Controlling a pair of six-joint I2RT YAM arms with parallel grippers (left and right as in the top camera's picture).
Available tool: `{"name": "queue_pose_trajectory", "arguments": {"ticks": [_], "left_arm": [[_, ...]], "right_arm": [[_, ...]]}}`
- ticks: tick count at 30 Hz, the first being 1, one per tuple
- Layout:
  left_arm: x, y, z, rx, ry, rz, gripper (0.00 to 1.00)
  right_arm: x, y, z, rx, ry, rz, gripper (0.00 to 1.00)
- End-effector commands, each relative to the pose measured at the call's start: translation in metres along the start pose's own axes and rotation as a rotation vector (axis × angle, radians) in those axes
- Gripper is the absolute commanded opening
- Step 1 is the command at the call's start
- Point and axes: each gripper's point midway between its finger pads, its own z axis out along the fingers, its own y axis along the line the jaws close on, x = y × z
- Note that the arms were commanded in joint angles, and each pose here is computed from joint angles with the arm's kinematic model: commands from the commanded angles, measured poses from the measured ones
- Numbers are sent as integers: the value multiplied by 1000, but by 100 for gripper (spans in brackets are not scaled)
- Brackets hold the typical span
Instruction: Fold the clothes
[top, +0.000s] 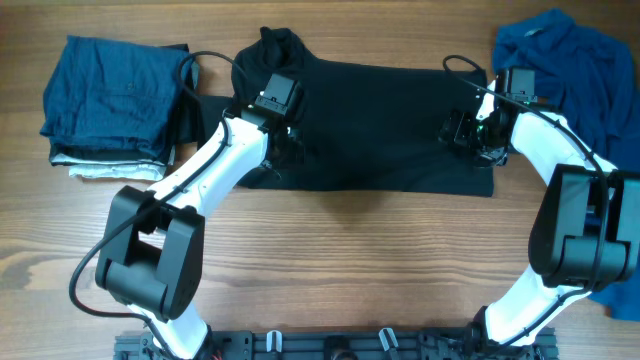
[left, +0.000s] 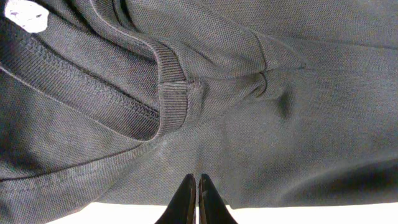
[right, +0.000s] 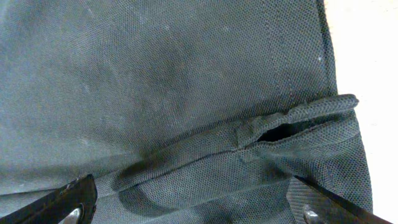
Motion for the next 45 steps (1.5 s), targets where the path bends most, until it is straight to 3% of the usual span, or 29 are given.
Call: {"name": "queue_pose_trajectory", "arguments": {"ticks": [1,6,18,23,28,35,37,41,43,45], "left_arm": [[8,6,13,-25,34,9,4],[5,20,24,-107,18,10,4],[4,24,48,-139,27,11,4],[-46,35,42,-226,-201,-8,4],[-91,18,34,-148,-382,-19,4],[-120,-6,55,19,-468,-32,4],[-137,-10,34,30,-522,-9,4],[-165,-9,-58,11,-605,-25,4],[-160,1,-101,-7,-600,-39,4],[-129,24,-117,-40,-499,-125,4]], "right_arm": [[-10,9,-2,-50,-10,-3,99],[-20,18,-16,-81,-50,-14,99],[-19,19,-25,-81,-52,-14,99],[-19,19,-25,-80,-52,-14,99],[-19,19,-25,-77,-53,-14,100],[-22,18,-25,-73,-64,-17,100],[-31,18,-26,-69,-103,-31,99],[-44,23,-33,-77,-143,-57,99],[-45,23,-33,-78,-145,-57,100],[-44,23,-33,-77,-140,-56,100]]}}
